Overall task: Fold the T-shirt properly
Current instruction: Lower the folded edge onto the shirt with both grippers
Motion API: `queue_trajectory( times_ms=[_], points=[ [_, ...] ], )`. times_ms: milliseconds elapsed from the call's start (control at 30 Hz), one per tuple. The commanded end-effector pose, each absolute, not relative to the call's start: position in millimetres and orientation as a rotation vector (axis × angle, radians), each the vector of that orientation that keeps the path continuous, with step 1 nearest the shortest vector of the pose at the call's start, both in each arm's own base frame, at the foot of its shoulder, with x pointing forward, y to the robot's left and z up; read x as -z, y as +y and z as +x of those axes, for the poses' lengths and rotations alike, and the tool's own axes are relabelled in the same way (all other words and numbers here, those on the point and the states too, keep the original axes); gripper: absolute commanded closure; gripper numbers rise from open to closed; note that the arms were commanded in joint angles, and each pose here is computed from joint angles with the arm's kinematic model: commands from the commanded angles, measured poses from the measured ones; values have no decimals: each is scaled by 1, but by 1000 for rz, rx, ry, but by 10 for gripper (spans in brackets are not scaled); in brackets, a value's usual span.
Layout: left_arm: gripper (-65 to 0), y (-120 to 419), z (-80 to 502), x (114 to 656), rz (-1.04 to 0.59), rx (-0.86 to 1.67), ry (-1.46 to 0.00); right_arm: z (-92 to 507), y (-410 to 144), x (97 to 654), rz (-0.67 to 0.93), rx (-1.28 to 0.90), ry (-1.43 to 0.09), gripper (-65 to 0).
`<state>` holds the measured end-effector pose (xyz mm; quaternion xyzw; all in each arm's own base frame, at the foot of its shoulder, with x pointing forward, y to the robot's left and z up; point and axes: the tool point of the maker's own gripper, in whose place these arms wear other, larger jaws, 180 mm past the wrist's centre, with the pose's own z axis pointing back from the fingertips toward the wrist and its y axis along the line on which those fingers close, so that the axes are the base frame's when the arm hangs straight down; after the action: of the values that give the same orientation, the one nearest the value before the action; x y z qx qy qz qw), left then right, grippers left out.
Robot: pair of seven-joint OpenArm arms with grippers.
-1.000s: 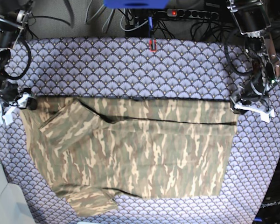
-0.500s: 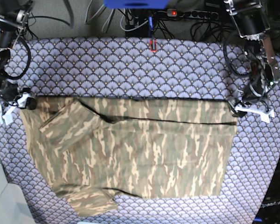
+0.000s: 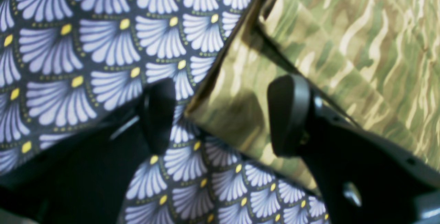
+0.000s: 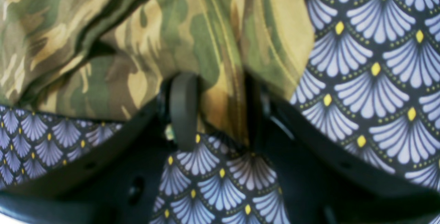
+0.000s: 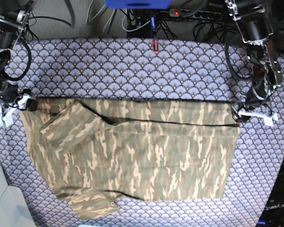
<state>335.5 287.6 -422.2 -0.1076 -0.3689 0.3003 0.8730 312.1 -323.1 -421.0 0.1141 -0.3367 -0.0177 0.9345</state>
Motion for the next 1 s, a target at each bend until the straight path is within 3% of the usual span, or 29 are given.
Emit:
queue_trajectory(
  times_ms=[0, 200, 400, 500, 600, 967],
  points=[
    [-416, 283, 335, 424, -239, -630, -743, 314, -330, 416, 211, 23, -678, -210],
    [-404, 282, 334, 425, -244, -629, -734, 314, -330, 416, 212, 25, -681, -163],
    [-195, 281, 333, 426, -244, -629, -731, 316, -330, 414, 211, 24, -687, -58],
    [-100, 281, 332, 426, -243, -629, -730, 316, -331, 414, 211, 28, -689, -35],
    [-44, 282, 332, 426, -242, -627, -731, 316, -331, 413, 210, 26, -691, -30],
    [-40, 275, 330, 416, -375, -681, -731, 311, -332, 416, 208, 26, -678, -30]
  ],
)
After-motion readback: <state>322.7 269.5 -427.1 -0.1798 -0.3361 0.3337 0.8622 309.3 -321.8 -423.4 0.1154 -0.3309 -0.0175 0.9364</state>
